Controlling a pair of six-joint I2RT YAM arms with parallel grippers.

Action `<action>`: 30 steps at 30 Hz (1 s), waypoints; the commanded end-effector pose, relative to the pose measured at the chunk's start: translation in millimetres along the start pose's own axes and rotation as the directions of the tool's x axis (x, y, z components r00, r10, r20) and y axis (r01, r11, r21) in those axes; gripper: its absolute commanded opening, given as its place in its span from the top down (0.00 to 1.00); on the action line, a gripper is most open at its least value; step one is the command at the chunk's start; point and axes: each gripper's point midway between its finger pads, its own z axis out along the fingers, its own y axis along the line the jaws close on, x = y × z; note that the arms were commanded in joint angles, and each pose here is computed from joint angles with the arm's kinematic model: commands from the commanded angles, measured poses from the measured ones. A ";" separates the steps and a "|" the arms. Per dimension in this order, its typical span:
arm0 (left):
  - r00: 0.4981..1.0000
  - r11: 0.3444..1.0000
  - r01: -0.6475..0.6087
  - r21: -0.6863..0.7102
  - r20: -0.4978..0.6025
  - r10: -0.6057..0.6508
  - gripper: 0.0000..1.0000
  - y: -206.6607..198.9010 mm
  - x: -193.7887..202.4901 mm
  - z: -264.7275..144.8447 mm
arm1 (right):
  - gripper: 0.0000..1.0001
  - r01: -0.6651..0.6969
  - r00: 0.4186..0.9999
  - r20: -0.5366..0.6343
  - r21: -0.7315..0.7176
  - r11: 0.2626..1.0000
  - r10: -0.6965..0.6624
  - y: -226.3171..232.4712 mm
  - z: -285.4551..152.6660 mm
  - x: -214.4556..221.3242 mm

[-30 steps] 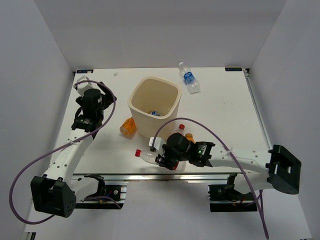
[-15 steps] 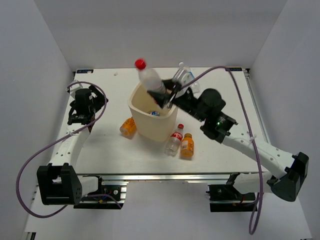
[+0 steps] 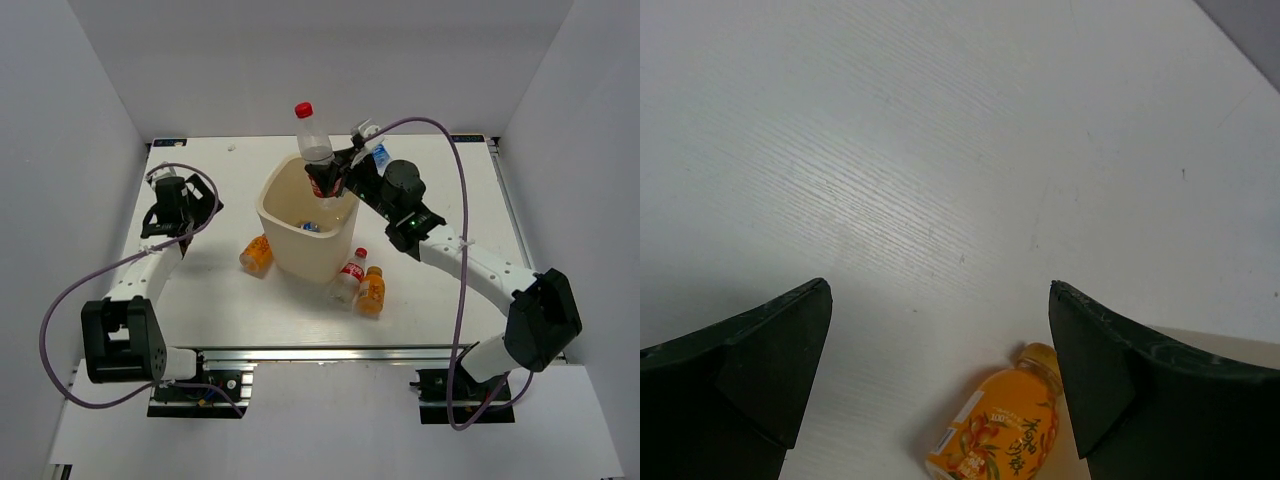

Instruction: Put the plastic bottles in the bin

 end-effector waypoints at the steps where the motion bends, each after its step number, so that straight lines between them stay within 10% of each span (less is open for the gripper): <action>1: 0.998 0.995 -0.039 0.092 -0.045 0.043 0.02 -15.3 5.4 5.8 | 0.43 -0.041 0.991 0.124 -0.031 0.999 0.044 4.4 -7.5 -30.4; 6: 0.989 0.987 -0.059 0.152 -0.124 0.079 0.02 -23.1 22.7 13.7 | 0.12 -0.033 0.991 0.133 -0.020 0.999 0.036 0.9 -15.7 -33.1; 17: 0.919 0.867 -0.073 0.493 -0.305 0.251 0.02 -62.6 77.8 12.8 | 0.10 0.009 0.991 0.134 -0.011 1.000 -0.007 -4.4 -36.2 -47.6; 30: 0.838 0.853 -0.012 0.523 -0.459 0.294 0.02 -54.9 143.6 -3.0 | 0.11 0.015 0.993 0.119 0.042 0.999 -0.020 -21.3 -63.9 -45.1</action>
